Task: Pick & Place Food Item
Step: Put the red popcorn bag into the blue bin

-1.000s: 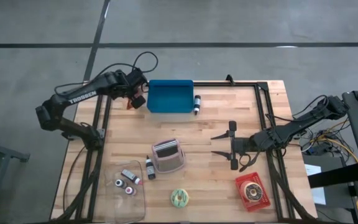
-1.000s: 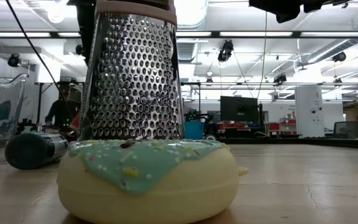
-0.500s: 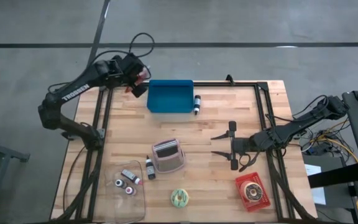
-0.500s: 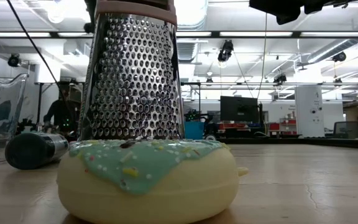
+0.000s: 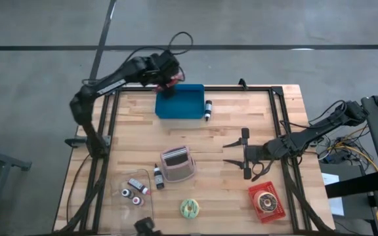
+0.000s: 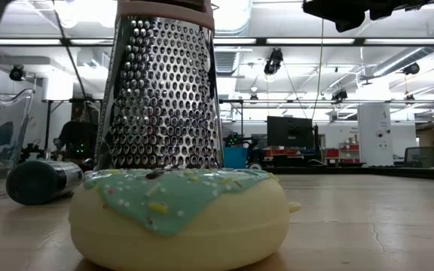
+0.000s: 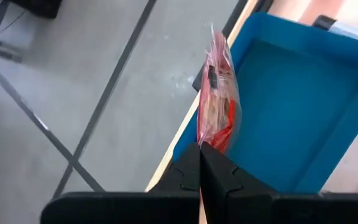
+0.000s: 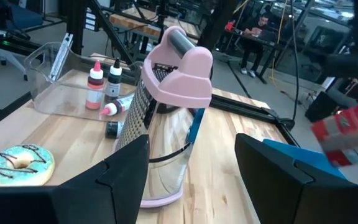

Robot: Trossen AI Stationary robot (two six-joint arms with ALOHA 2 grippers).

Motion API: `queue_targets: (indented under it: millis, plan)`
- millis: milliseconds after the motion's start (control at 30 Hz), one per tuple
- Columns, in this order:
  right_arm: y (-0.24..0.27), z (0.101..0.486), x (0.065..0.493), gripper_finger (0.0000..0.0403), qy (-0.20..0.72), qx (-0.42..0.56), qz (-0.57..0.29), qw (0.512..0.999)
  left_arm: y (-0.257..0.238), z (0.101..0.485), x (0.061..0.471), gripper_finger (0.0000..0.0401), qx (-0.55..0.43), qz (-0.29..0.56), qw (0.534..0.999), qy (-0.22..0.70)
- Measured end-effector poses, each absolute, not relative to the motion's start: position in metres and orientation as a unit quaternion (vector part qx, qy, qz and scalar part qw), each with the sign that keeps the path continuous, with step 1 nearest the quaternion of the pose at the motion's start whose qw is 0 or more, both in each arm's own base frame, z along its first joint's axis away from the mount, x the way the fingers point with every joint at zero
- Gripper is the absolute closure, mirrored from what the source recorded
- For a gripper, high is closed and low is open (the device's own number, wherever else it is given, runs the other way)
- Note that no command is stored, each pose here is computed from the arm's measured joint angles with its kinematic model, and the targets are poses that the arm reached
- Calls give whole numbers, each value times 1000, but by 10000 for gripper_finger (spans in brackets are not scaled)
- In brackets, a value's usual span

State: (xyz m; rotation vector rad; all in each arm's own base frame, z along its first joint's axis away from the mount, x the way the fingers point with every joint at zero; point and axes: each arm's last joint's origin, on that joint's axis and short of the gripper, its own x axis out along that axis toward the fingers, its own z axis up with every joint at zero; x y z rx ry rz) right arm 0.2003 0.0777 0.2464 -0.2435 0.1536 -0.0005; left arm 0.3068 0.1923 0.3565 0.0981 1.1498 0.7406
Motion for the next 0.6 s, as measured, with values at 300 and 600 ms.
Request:
queue_targets:
  millis: [300,600]
  plan:
    - [77,242,200,172,89,-120,-1,989,204,353,353,401,59,285,791,539]
    - [77,241,199,172,96,-122,-1,988,214,340,383,401,44,237,808,537]
